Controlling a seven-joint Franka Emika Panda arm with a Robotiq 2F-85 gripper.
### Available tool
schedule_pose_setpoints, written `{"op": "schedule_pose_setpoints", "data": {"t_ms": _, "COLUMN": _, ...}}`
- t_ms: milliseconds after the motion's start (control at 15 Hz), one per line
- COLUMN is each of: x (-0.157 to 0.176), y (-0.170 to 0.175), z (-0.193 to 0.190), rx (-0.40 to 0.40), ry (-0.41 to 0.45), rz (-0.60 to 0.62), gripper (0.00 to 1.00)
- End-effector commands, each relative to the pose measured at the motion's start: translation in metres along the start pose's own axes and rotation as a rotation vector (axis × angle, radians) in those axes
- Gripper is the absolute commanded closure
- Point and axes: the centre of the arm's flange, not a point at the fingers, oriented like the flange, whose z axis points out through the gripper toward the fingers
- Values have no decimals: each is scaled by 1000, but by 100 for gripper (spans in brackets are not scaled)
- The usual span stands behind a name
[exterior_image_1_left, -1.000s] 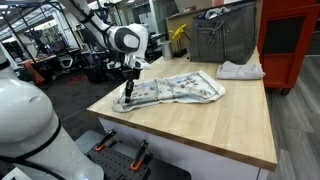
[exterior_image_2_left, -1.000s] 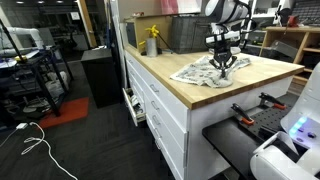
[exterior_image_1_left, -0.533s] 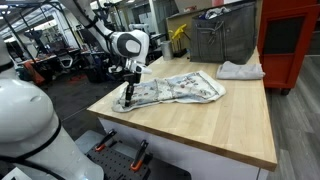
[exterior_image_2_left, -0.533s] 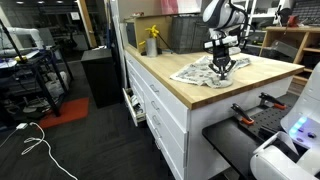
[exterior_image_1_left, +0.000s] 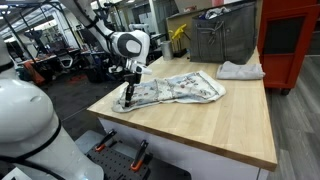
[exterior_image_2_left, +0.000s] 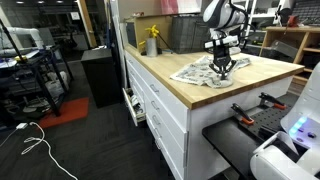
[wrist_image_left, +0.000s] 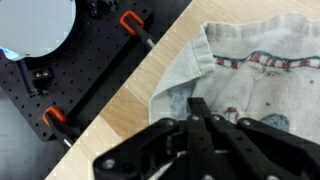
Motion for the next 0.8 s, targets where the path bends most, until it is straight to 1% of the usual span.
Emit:
{"op": "schedule_pose_setpoints", "data": {"t_ms": 0, "x": 15, "y": 15, "z": 22, "rx": -29, "ry": -47, "rz": 40, "gripper": 100}}
{"op": "schedule_pose_setpoints", "data": {"t_ms": 333, "x": 23, "y": 36, "z": 33, "rx": -51, "ry": -96, "rz": 103, "gripper": 100}}
{"op": "schedule_pose_setpoints", "data": {"t_ms": 733, "x": 25, "y": 62, "z": 44, "rx": -102, "ry": -183, "rz": 165, "gripper": 100}}
